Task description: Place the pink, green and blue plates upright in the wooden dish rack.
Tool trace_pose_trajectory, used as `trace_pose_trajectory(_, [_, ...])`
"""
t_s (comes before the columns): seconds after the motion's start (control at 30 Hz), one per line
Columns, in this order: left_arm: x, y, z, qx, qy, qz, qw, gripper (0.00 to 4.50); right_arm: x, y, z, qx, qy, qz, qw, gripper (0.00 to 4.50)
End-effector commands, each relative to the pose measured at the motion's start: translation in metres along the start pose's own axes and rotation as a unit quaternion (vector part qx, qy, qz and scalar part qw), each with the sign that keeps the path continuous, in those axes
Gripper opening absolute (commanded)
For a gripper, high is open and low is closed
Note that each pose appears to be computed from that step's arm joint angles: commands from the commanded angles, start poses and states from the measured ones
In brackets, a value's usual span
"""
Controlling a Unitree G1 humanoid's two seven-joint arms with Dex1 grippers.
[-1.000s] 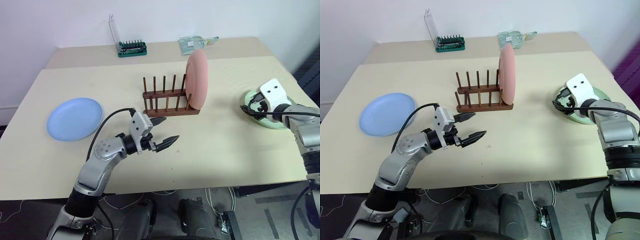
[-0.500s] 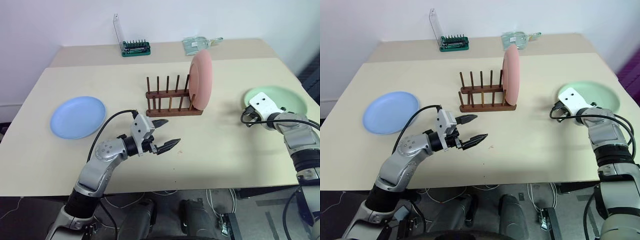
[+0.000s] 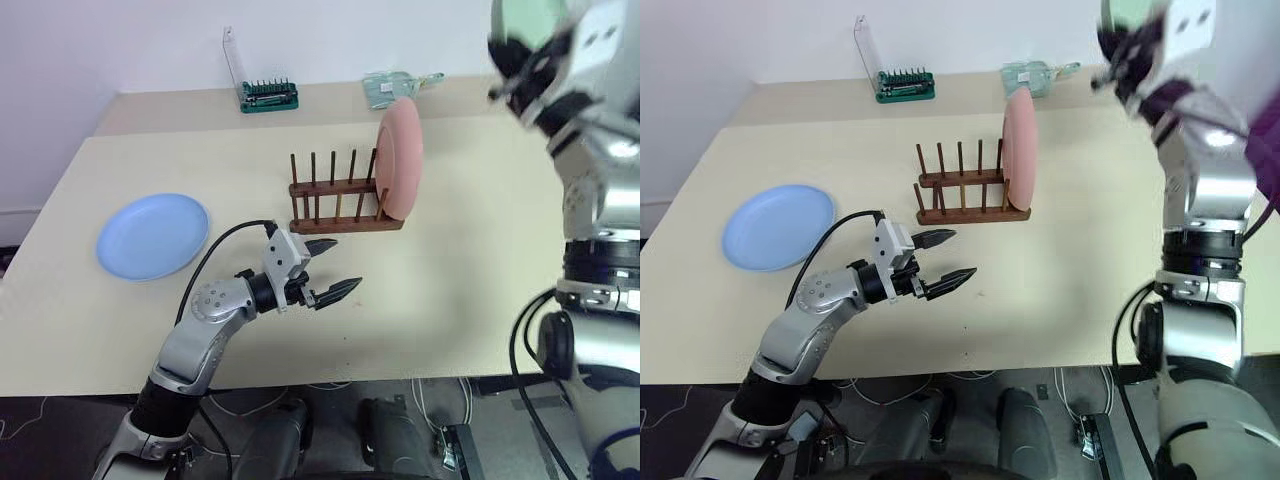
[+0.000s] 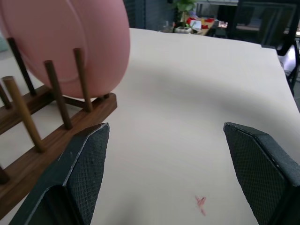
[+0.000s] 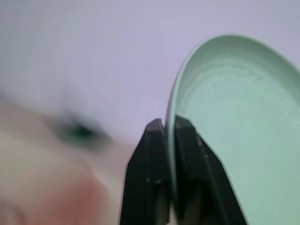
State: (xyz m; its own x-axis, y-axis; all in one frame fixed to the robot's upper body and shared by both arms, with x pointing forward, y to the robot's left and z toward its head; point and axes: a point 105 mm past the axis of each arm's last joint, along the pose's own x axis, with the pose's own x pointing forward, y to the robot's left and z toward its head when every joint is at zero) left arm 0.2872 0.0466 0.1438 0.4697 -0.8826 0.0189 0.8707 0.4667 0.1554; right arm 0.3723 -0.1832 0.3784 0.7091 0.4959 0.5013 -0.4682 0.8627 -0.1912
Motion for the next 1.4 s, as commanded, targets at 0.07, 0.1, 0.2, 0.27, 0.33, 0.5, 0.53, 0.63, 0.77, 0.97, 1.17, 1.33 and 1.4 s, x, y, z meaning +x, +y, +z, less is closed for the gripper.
trace_pose_trajectory(0.07, [-0.002,0.0,0.012,0.015,-0.024,0.008,1.0,4.02,0.001,0.05,0.036,0.165,-0.069,0.137,0.974,0.03])
trace_pose_trajectory(0.1, [-0.003,0.0,0.012,0.015,-0.024,0.011,1.0,4.02,0.001,0.064,0.038,0.199,-0.068,0.168,0.963,0.03])
trace_pose_trajectory(0.2, [-0.01,0.008,0.015,0.023,-0.03,0.037,0.999,4.02,0.001,0.096,0.027,0.297,-0.039,0.22,0.929,0.03])
trace_pose_trajectory(0.27, [-0.015,0.014,0.017,0.026,-0.036,0.056,0.997,4.02,0.003,0.102,0.019,0.346,-0.023,0.211,0.914,0.03])
trace_pose_trajectory(0.33, [-0.025,0.026,0.018,0.031,-0.037,0.086,0.995,4.02,0.007,0.103,-0.004,0.399,0.015,0.173,0.9,0.03])
trace_pose_trajectory(0.5, [-0.044,0.04,0.012,0.036,-0.021,0.123,0.992,4.02,0.016,0.113,-0.037,0.433,0.076,0.115,0.891,0.03])
trace_pose_trajectory(0.53, [-0.046,0.041,0.012,0.036,-0.02,0.126,0.991,4.02,0.018,0.113,-0.041,0.437,0.081,0.106,0.889,0.03])
trace_pose_trajectory(0.63, [-0.05,0.043,0.013,0.035,-0.02,0.131,0.991,4.02,0.02,0.108,-0.052,0.458,0.097,0.075,0.881,0.03])
trace_pose_trajectory(0.77, [-0.05,0.042,0.012,0.036,-0.018,0.132,0.99,4.02,0.021,0.104,-0.062,0.473,0.118,0.051,0.871,0.03])
trace_pose_trajectory(0.97, [-0.046,0.04,0.011,0.035,-0.019,0.13,0.991,4.02,0.023,0.093,-0.08,0.493,0.14,-0.007,0.858,0.03])
trace_pose_trajectory(1.17, [-0.045,0.037,0.011,0.033,-0.02,0.127,0.991,4.02,0.022,0.094,-0.084,0.478,0.145,-0.014,0.866,0.93])
trace_pose_trajectory(1.33, [-0.042,0.038,0.012,0.043,-0.02,0.133,0.99,4.02,0.027,0.099,-0.067,0.344,0.133,0.022,0.929,2.88])
trace_pose_trajectory(1.4, [-0.039,0.04,0.012,0.046,-0.023,0.14,0.989,4.02,0.028,0.101,-0.061,0.291,0.127,0.04,0.947,2.88])
